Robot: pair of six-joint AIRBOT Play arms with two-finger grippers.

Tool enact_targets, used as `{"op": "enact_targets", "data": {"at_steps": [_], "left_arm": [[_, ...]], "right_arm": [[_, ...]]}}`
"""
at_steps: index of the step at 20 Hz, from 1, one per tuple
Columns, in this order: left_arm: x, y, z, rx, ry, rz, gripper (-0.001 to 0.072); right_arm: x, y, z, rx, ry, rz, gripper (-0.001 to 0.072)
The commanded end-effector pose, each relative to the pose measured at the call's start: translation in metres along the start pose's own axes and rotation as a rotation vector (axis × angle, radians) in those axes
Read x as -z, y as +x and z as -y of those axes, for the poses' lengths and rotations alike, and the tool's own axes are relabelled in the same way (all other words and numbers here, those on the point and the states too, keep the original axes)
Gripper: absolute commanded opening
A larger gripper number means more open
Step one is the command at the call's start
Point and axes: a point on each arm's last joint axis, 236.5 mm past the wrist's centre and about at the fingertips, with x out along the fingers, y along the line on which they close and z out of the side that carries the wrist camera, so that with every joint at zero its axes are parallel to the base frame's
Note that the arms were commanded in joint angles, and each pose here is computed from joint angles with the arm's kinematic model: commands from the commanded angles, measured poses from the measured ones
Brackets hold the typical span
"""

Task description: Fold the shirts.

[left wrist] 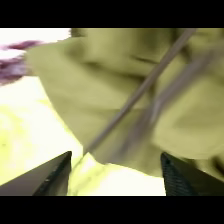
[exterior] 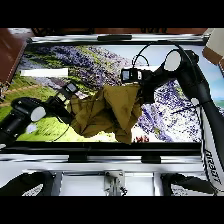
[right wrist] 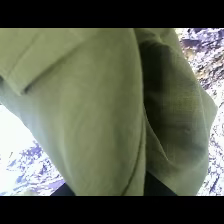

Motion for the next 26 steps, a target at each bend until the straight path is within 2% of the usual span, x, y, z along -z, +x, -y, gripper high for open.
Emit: {"op": "enact_targets", "data": {"at_steps": [1, 4, 8, 11, 15, 18, 19, 21, 23, 24, 25, 26], "left_arm": [[-0.007, -0.032, -0.048, -0.095, -0.043, 0.000, 0.0673], [-0.013, -0.061, -0.069, -0.113, -0.108, 0.009, 0.0673], [-0.002, -0.068, -0.062, -0.038, -0.184, -0.011, 0.0671], [0.011, -0.056, -0.044, 0.093, -0.419, -0.018, 0.0667], [0.039, 0.004, 0.024, 0.323, -0.680, -0.051, 0.0655], [0.009, 0.033, 0.050, 0.391, -0.814, 0.097, 0.0653], [-0.001, 0.038, 0.050, 0.387, -0.826, 0.133, 0.0647], [-0.012, 0.055, 0.055, 0.376, -0.813, 0.144, 0.0591], [-0.011, 0.073, 0.063, 0.386, -0.812, 0.104, 0.0582], [-0.011, 0.081, 0.064, 0.393, -0.830, 0.085, 0.0456], [-0.014, 0.085, 0.061, 0.392, -0.840, 0.085, 0.0222], [-0.019, 0.085, 0.052, 0.377, -0.846, 0.108, 0.0057]], "right_arm": [[-0.005, -0.011, -0.006, -0.001, 0.045, 0.013, 0.0062], [-0.005, -0.016, -0.010, -0.008, 0.130, 0.011, 0.0062], [-0.006, -0.018, -0.011, -0.008, 0.206, 0.012, 0.0062], [-0.007, -0.023, -0.010, 0.005, 0.257, 0.015, 0.0061], [-0.010, -0.037, -0.010, 0.040, 0.264, 0.028, 0.0061], [-0.012, -0.044, -0.010, 0.055, 0.259, 0.034, 0.0061], [-0.013, -0.046, -0.011, 0.058, 0.265, 0.035, 0.0061], [-0.013, -0.046, -0.011, 0.058, 0.276, 0.036, 0.0061], [-0.013, -0.046, -0.011, 0.057, 0.281, 0.036, 0.0061], [-0.013, -0.046, -0.012, 0.054, 0.286, 0.035, 0.0061], [-0.012, -0.046, -0.012, 0.051, 0.290, 0.033, 0.0061], [-0.012, -0.046, -0.013, 0.048, 0.297, 0.030, 0.0061]]}}
